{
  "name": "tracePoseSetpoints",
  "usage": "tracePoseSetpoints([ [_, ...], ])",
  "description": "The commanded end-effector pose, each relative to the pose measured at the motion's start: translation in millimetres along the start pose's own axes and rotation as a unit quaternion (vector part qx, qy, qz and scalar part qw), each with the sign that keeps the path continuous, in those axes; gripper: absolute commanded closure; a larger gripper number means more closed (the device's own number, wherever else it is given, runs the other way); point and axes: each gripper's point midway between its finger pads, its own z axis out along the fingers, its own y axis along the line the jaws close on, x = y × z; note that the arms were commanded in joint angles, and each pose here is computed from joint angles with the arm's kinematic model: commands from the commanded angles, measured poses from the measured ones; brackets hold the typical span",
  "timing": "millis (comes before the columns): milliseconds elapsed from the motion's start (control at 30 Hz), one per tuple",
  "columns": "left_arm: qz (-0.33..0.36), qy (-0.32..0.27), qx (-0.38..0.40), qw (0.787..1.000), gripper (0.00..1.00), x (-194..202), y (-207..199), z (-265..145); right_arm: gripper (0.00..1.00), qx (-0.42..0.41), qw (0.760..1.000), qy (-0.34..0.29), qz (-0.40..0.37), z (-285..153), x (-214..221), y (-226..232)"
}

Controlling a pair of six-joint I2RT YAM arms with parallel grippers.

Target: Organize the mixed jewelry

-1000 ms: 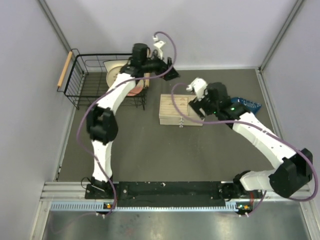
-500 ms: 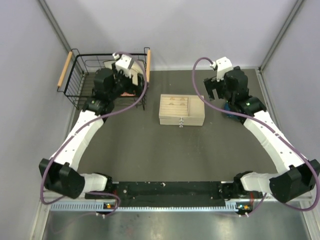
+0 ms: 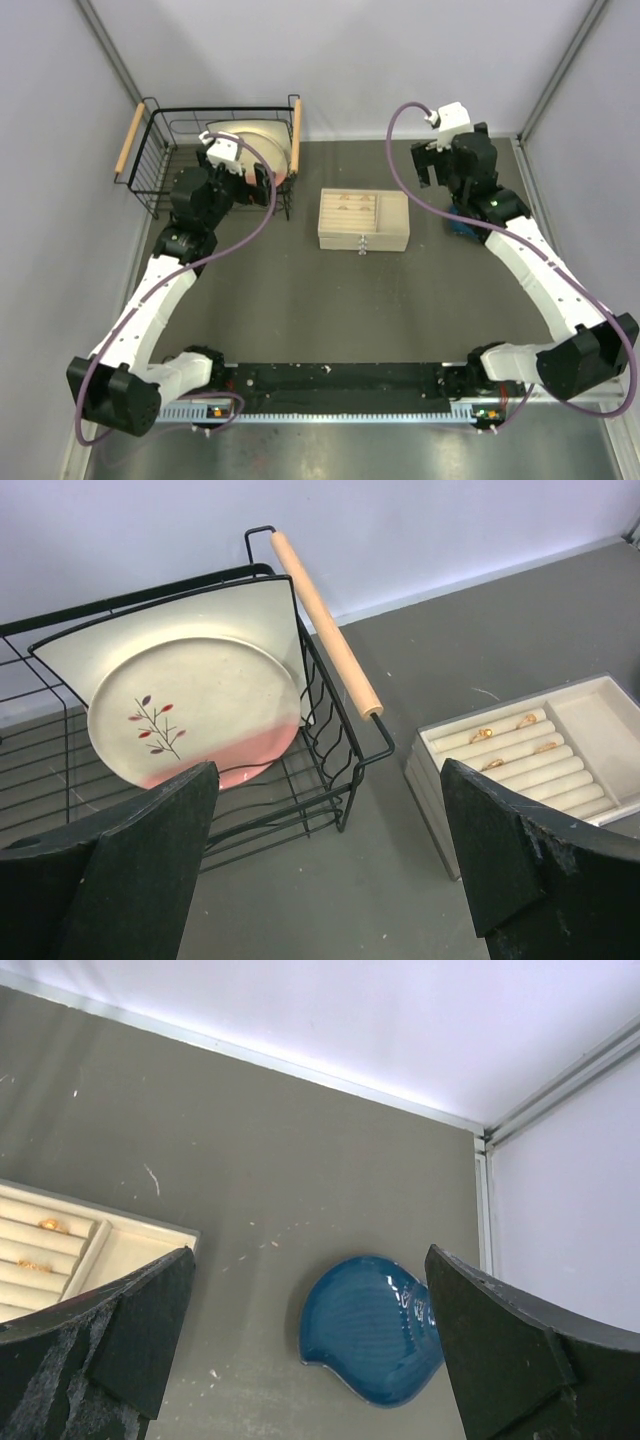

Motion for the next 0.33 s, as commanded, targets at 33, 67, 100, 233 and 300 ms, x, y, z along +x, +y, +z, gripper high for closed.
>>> tracePoseSetpoints([
  [33, 0.0, -0.041, 0.008, 0.999, 0.01, -24.3, -1.9, 6.7, 0.01, 0.034, 0.999, -0.036, 0.018, -5.6, -21.8, -18.5],
  [67, -0.004, -0.04, 0.01, 0.999, 0.01, -23.8, -2.7, 7.9, 0.01, 0.035, 0.999, -0.036, 0.016, -6.1, -20.6, -18.8],
  [100, -0.004, -0.04, 0.012, 0.999, 0.01, -23.8, -3.0, 8.6, 0.01, 0.035, 0.999, -0.036, 0.017, -6.7, -20.4, -19.3],
  [233, -0.004, -0.036, 0.017, 0.999, 0.01, -19.2, -4.7, 11.7, 0.01, 0.031, 0.998, -0.042, 0.017, -11.5, -21.3, -19.1],
  [300, -0.004, -0.035, 0.021, 0.999, 0.01, -18.7, -5.9, 12.9, 0.01, 0.029, 0.999, -0.043, 0.015, -14.3, -23.0, -19.9],
])
